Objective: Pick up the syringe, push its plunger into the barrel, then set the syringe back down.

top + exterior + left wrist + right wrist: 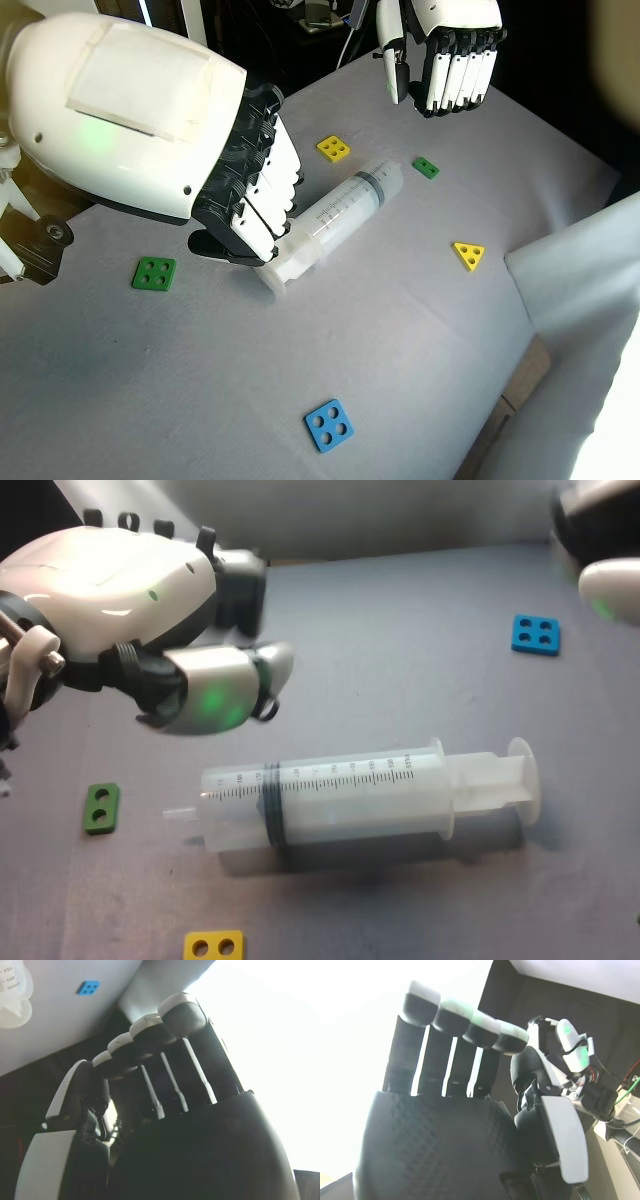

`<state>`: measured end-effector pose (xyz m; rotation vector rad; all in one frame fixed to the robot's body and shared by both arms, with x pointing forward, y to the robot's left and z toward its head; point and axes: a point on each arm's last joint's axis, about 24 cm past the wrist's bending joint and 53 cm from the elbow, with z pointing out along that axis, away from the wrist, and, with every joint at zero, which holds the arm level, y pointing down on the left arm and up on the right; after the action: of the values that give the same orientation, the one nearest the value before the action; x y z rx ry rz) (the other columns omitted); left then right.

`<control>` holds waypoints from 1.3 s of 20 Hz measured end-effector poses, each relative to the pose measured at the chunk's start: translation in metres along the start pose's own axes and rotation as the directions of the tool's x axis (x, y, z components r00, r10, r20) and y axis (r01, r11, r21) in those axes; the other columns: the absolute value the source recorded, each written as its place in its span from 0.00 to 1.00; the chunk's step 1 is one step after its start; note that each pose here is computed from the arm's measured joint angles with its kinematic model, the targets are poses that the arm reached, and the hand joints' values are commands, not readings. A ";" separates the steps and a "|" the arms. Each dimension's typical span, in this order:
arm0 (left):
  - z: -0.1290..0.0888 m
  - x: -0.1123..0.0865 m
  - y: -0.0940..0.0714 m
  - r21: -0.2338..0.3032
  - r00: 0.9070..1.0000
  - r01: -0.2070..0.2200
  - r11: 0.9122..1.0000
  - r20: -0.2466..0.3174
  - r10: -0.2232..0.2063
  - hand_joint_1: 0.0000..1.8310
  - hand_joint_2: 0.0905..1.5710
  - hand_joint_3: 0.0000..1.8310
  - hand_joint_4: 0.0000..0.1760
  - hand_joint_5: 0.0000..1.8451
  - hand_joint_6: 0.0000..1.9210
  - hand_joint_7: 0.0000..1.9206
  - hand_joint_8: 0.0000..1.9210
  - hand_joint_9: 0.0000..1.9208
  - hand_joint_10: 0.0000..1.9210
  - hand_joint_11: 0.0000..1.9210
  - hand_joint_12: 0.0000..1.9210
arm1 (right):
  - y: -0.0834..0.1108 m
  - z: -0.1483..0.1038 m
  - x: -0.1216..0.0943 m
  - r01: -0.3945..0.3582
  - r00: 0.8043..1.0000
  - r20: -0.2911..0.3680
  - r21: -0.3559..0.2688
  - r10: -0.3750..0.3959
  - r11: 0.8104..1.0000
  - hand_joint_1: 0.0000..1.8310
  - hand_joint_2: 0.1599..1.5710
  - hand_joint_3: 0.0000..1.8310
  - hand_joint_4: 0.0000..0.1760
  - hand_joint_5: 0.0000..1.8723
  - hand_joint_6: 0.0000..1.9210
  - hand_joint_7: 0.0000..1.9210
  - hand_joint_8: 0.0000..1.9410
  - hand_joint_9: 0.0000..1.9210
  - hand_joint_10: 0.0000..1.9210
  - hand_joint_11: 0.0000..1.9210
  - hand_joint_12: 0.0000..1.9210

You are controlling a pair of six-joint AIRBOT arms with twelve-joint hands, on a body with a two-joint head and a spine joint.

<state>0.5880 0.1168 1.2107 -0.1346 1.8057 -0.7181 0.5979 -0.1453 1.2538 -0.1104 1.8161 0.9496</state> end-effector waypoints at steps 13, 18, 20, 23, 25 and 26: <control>0.000 -0.008 0.018 -0.080 0.997 0.078 0.994 0.027 -0.076 0.00 0.93 0.00 0.00 0.13 0.00 0.12 0.00 0.09 0.00 0.00 0.16 | 0.001 0.000 0.002 0.019 1.000 -0.001 0.005 -0.019 1.000 0.00 0.86 0.00 0.00 0.07 0.00 0.05 0.00 0.04 0.00 0.00 0.09; 0.003 0.005 0.016 -0.088 0.996 0.088 0.992 0.003 -0.088 0.00 0.93 0.00 0.00 0.13 0.00 0.11 0.00 0.08 0.00 0.00 0.17 | 0.000 0.000 0.003 0.022 1.000 -0.006 0.009 -0.022 1.000 0.00 0.86 0.00 0.00 0.05 0.00 0.03 0.00 0.02 0.00 0.00 0.07; 0.003 0.014 0.017 -0.080 0.996 0.093 0.992 -0.005 -0.094 0.00 0.93 0.00 0.00 0.13 0.00 0.12 0.00 0.08 0.00 0.00 0.17 | 0.001 0.001 0.006 0.031 0.999 -0.012 0.010 -0.031 0.999 0.00 0.85 0.00 0.00 0.06 0.00 0.04 0.00 0.03 0.00 0.00 0.11; 0.004 0.035 0.022 -0.097 0.989 0.142 0.985 -0.025 -0.145 0.00 0.93 0.00 0.00 0.14 0.00 0.13 0.00 0.10 0.00 0.00 0.19 | 0.001 0.001 0.007 0.041 0.999 -0.013 0.009 -0.041 0.999 0.00 0.86 0.00 0.00 0.05 0.00 0.03 0.00 0.02 0.00 0.00 0.08; 0.007 0.045 0.018 -0.085 0.991 0.130 0.988 -0.028 -0.132 0.00 0.93 0.00 0.00 0.14 0.00 0.13 0.00 0.10 0.00 0.00 0.20 | 0.002 0.001 0.007 0.047 0.999 -0.014 0.007 -0.046 0.999 0.00 0.86 0.00 0.00 0.06 0.00 0.04 0.00 0.02 0.00 0.00 0.07; 0.009 0.051 0.017 -0.084 0.991 0.127 0.988 -0.031 -0.130 0.00 0.93 0.00 0.00 0.14 0.00 0.13 0.00 0.10 0.00 0.00 0.21 | 0.003 0.001 0.008 0.047 0.999 -0.015 0.006 -0.047 0.999 0.00 0.86 0.00 0.00 0.07 0.00 0.05 0.00 0.03 0.00 0.00 0.11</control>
<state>0.5823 0.1048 1.1572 -0.2963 1.8746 -0.7414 0.5939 -0.1404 1.2487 -0.1563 1.8220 0.9124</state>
